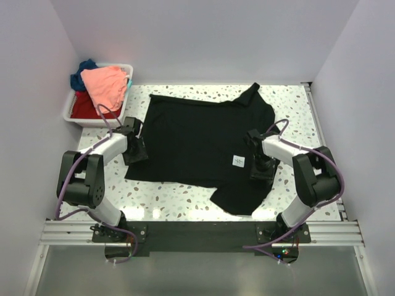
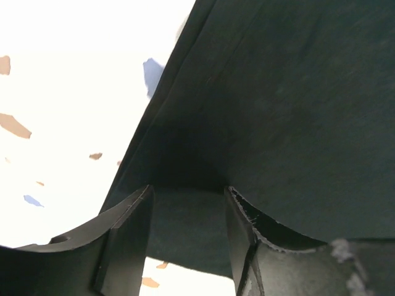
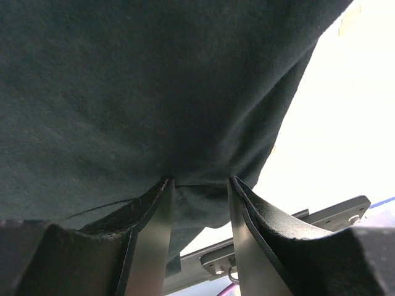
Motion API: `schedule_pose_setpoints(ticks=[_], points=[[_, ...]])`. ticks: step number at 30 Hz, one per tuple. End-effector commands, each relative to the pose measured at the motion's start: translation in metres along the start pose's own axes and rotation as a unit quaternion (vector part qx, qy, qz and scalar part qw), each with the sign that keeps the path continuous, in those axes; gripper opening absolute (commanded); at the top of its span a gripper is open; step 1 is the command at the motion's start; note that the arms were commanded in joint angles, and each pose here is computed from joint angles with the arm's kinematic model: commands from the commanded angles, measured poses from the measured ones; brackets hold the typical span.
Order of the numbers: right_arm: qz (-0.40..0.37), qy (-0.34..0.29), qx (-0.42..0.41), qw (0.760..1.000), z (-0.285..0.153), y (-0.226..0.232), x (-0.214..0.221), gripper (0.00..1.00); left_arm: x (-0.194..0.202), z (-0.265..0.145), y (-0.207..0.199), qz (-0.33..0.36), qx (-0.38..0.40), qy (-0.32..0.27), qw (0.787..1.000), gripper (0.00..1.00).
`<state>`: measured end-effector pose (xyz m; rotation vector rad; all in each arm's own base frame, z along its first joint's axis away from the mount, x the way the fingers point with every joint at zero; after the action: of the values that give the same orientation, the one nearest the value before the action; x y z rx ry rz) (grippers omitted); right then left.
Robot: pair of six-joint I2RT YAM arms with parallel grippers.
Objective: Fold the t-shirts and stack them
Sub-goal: Fold the tshirt
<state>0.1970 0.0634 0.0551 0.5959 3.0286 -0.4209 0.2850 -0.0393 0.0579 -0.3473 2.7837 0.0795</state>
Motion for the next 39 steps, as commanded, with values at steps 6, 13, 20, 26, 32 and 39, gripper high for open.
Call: schedule_pose_setpoints(ticks=[6, 13, 20, 26, 32, 39], points=[[0.012, -0.025, -0.005, 1.0, -0.008, 0.012, -0.03, 0.43, 0.044, -0.009, 0.021, 0.014, -0.047, 0.082, 0.995, 0.48], [0.011, -0.041, -0.022, 0.999, -0.018, 0.022, -0.047, 0.43, 0.067, -0.01, 0.019, 0.029, -0.052, 0.112, 0.992, 0.46], [0.015, -0.062, -0.042, 0.997, -0.026, 0.029, -0.058, 0.43, 0.077, -0.026, 0.015, 0.015, -0.032, 0.119, 0.992, 0.49], [0.015, -0.08, -0.055, 0.995, -0.035, 0.032, -0.065, 0.43, 0.096, -0.04, 0.016, -0.036, -0.018, 0.125, 0.991, 0.5], [0.017, -0.077, -0.063, 0.995, -0.034, 0.023, -0.053, 0.43, 0.114, -0.046, 0.019, -0.072, -0.011, 0.128, 0.989, 0.48], [0.026, -0.032, -0.074, 0.996, -0.009, 0.016, -0.016, 0.43, 0.12, -0.051, 0.016, -0.084, 0.004, 0.135, 0.987, 0.47]])
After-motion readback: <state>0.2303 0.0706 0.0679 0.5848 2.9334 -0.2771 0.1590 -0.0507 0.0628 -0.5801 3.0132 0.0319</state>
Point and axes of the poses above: each gripper's point midway between its finger pads, its own z axis out along the fingers, its own y axis along the line the jaws close on, x = y × z, the point moved 4 cm from there along -z, back along the fingers, and after that the axes turned 6 degrees about z, right-handed, at the moved point
